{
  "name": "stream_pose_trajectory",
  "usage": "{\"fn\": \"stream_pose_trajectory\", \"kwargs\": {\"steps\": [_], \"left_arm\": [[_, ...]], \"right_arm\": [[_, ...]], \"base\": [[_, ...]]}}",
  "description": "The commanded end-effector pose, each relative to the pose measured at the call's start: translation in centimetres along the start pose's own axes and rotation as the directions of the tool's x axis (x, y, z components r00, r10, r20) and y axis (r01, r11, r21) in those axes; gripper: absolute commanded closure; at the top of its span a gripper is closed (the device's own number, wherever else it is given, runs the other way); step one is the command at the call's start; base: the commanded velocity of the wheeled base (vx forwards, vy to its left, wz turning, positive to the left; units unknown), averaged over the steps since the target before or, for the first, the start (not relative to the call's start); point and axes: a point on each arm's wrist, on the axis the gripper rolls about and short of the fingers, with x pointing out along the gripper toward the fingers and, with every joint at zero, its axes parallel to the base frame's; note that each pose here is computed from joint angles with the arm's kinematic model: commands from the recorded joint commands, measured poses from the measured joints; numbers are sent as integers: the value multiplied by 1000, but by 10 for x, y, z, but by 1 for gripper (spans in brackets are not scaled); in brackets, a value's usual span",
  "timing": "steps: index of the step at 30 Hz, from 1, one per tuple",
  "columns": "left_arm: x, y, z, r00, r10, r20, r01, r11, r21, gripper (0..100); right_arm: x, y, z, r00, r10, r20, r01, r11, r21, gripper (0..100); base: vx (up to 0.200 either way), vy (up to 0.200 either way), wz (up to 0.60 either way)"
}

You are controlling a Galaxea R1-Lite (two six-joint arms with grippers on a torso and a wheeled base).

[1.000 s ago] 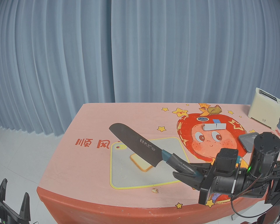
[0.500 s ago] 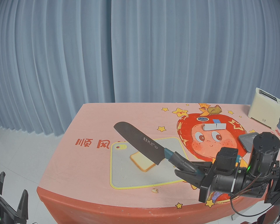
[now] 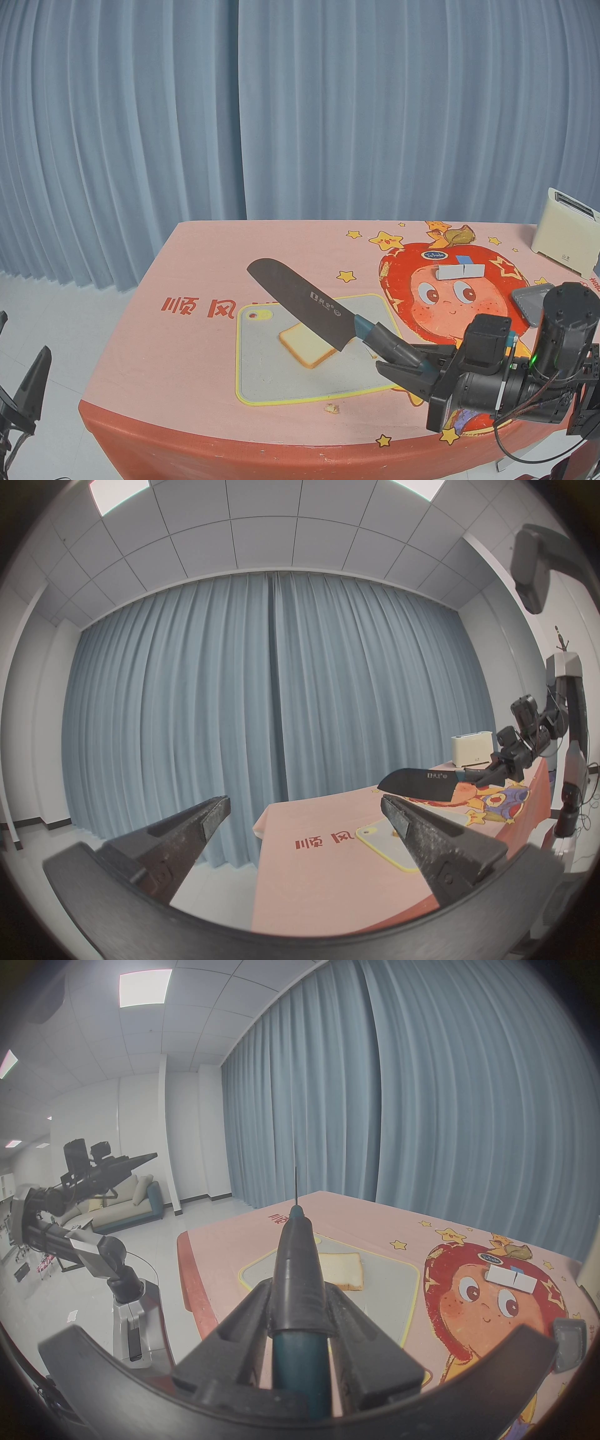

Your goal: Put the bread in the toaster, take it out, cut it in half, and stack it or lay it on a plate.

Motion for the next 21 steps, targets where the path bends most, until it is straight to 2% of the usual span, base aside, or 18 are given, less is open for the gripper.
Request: {"fn": "stream_pose_trajectory", "kwargs": {"steps": [1,4,5,9,13,14,16,21], "left_arm": [[28,6,14,998,-10,-56,8,999,-40,0],[43,9,23,999,-25,-46,22,999,-48,0],[46,9,24,998,-30,-50,27,998,-48,100],[58,11,24,995,-52,-83,48,997,-57,100],[70,11,28,993,-95,-75,91,995,-52,100],[77,9,32,987,-146,-68,142,988,-56,100],[84,6,38,980,-188,-61,185,981,-53,100],[110,7,44,972,-220,-84,216,975,-54,100]], "right_arm": [[1,1,-1,1000,1,-5,-1,1000,-2,100],[1,2,-2,1000,2,-12,-2,1000,-2,100],[1,2,-2,1000,0,-11,0,1000,-3,100],[1,2,-2,1000,-3,-10,3,1000,-4,100],[1,1,-2,1000,-8,-14,8,1000,-3,100],[1,1,-2,1000,-9,-14,9,1000,-2,100],[2,-1,-3,1000,-14,-20,14,1000,0,100],[5,-1,-5,999,-30,-32,30,1000,0,100]], "base": [[0,0,0],[0,0,0],[0,0,0],[0,0,0],[0,0,0],[0,0,0],[0,0,0],[0,0,0]]}}
